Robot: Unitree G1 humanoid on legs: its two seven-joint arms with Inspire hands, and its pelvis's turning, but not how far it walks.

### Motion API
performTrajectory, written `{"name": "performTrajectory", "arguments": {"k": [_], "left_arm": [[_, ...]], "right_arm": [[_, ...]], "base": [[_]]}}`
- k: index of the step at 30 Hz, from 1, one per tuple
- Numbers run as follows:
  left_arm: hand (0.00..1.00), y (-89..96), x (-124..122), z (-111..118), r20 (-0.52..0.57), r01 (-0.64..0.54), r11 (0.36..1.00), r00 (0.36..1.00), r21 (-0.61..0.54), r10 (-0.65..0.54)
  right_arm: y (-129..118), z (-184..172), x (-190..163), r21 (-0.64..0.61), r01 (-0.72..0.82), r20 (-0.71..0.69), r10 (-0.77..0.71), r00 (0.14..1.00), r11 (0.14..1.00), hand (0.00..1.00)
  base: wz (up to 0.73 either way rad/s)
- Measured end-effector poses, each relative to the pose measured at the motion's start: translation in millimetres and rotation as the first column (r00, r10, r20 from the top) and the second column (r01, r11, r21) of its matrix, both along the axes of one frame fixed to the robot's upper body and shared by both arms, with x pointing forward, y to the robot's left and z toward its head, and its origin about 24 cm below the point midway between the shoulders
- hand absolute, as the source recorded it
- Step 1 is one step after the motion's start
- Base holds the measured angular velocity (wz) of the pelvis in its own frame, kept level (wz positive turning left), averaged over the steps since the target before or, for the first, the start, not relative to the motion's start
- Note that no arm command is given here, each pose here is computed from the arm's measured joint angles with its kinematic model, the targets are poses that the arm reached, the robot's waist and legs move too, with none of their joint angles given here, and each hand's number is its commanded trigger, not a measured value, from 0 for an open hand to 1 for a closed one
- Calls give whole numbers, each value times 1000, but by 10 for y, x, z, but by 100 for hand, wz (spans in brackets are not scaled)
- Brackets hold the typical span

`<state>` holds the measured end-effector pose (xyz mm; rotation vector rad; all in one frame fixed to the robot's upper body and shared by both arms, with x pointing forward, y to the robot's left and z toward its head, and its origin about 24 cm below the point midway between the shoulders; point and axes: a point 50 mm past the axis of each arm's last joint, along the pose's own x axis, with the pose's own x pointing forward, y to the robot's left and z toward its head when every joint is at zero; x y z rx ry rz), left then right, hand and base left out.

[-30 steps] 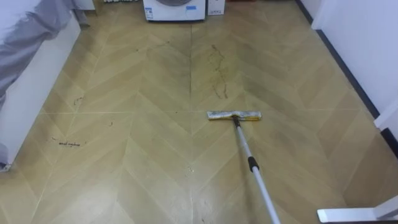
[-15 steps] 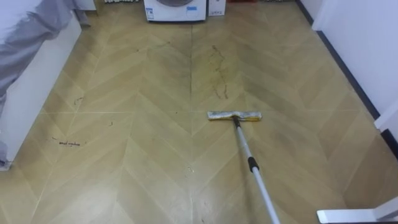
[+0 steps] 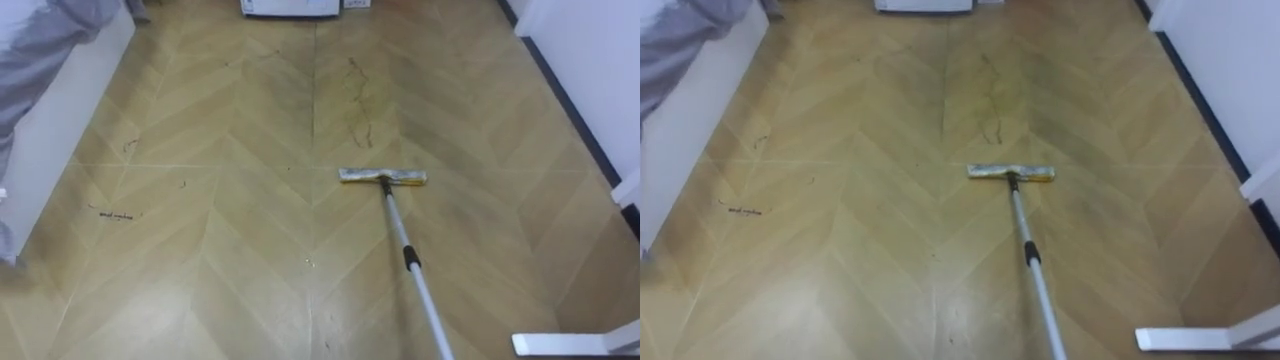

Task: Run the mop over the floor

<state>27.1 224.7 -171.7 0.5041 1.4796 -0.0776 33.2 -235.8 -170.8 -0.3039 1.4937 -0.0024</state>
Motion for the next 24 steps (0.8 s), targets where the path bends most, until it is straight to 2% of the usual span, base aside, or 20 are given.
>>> {"name": "performTrajectory", "arguments": {"k": [5, 8, 15, 24], "left_arm": [[0, 7, 258, 16, 74, 22, 1000, 997, 21, -23], [0, 1, 403, 27, 112, -10, 1000, 994, 25, 7], [0, 36, 496, 44, 150, -122, 992, 982, 40, 115], [0, 29, 403, 28, 117, -204, 977, 974, 61, 196]], "right_arm": [[-4, 14, 181, -7, 44, 51, -43, 998, 999, 100], [-29, 34, 312, -23, 79, 88, -77, 993, 997, 100], [-59, 51, 374, -52, 164, 145, -155, 977, 985, 100], [-77, 48, 335, -93, 176, 112, -165, 980, 980, 100]], "base": [[7], [16], [9], [8]]}}
